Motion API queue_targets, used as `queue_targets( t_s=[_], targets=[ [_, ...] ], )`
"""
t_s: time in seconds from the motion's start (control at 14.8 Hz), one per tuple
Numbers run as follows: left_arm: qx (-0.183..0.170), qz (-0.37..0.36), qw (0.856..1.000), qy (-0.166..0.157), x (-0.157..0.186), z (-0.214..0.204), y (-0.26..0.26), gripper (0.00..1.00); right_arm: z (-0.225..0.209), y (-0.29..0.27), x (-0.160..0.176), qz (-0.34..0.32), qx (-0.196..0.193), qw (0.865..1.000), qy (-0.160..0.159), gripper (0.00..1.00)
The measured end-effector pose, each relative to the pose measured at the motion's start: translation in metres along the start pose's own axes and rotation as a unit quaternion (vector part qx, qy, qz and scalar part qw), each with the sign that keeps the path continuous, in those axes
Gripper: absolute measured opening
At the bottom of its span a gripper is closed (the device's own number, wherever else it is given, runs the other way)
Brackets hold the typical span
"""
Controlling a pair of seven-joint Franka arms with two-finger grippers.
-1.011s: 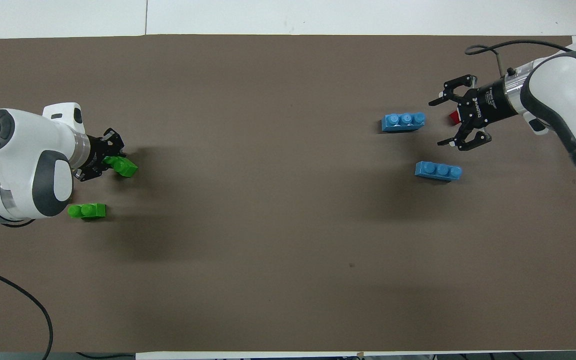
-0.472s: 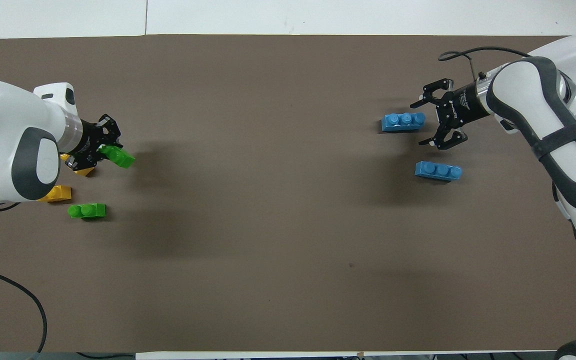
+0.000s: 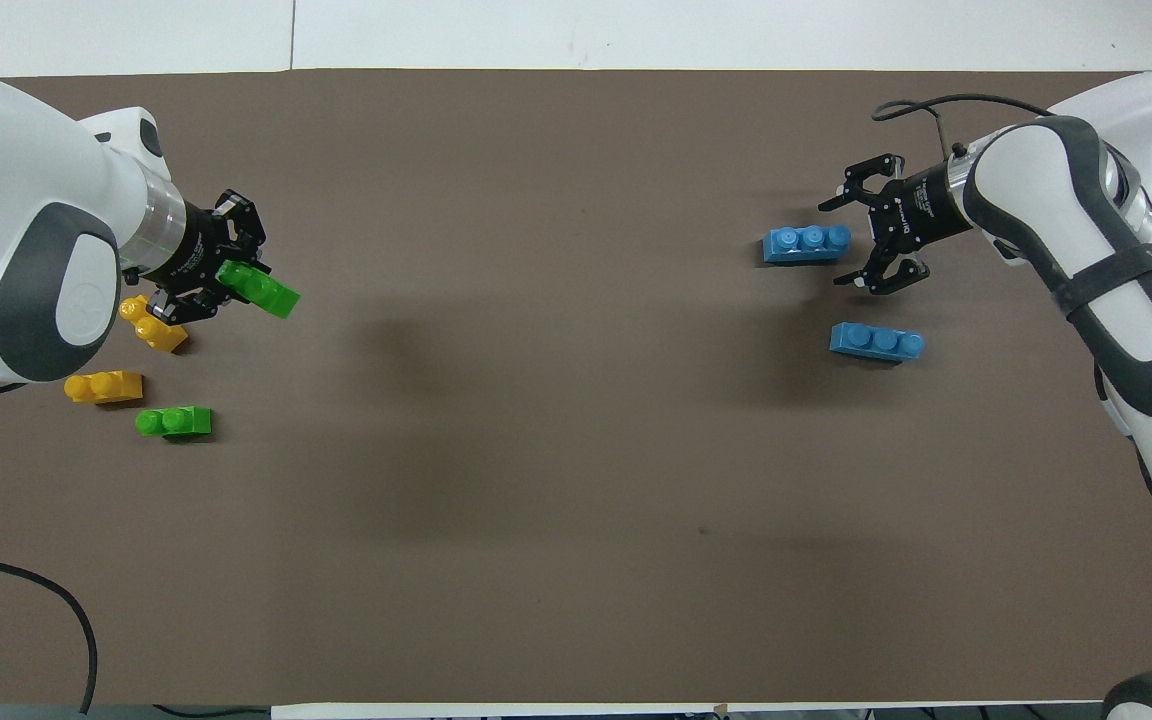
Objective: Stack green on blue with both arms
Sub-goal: 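Lift the green brick with the left gripper while the right gripper grasps the blue brick, then carry the green brick and blue brick toward each other with both grippers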
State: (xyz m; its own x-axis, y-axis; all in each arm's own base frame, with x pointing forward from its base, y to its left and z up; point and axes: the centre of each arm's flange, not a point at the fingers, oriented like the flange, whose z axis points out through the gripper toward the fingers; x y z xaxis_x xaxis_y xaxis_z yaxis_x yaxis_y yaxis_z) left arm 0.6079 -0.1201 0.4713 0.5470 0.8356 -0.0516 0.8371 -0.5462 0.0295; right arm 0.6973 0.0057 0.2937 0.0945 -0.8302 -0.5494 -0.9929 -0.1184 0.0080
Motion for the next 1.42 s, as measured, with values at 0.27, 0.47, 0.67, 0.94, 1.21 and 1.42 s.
queue_targets(
  t_s=[0.27, 0.47, 0.67, 0.94, 1.21, 1.42],
  targets=[
    [-0.003, -0.057, 0.998, 0.000, -0.034, -0.025, 0.011, 0.34, 0.011, -0.005, -0.007, -0.006, 0.008, 1.000, 0.007, 1.00],
    [-0.010, -0.091, 0.996, -0.002, -0.050, -0.040, 0.016, 0.34, 0.015, -0.007, -0.007, -0.007, 0.013, 1.000, 0.009, 1.00],
    [-0.021, -0.104, 0.994, -0.012, -0.055, -0.054, 0.013, 0.34, 0.014, -0.007, -0.003, -0.004, 0.016, 1.000, 0.011, 1.00],
    [-0.025, -0.107, 0.994, -0.013, -0.058, -0.065, 0.008, 0.34, 0.011, -0.006, 0.005, 0.002, 0.018, 1.000, 0.011, 0.99],
    [-0.025, -0.111, 0.993, -0.013, -0.058, -0.065, 0.008, 0.34, 0.015, -0.005, 0.009, 0.005, 0.018, 1.000, 0.012, 0.90],
    [-0.024, -0.113, 0.993, -0.014, -0.058, -0.065, 0.008, 0.34, 0.020, -0.003, 0.014, 0.003, 0.018, 1.000, 0.014, 0.72]
  ],
)
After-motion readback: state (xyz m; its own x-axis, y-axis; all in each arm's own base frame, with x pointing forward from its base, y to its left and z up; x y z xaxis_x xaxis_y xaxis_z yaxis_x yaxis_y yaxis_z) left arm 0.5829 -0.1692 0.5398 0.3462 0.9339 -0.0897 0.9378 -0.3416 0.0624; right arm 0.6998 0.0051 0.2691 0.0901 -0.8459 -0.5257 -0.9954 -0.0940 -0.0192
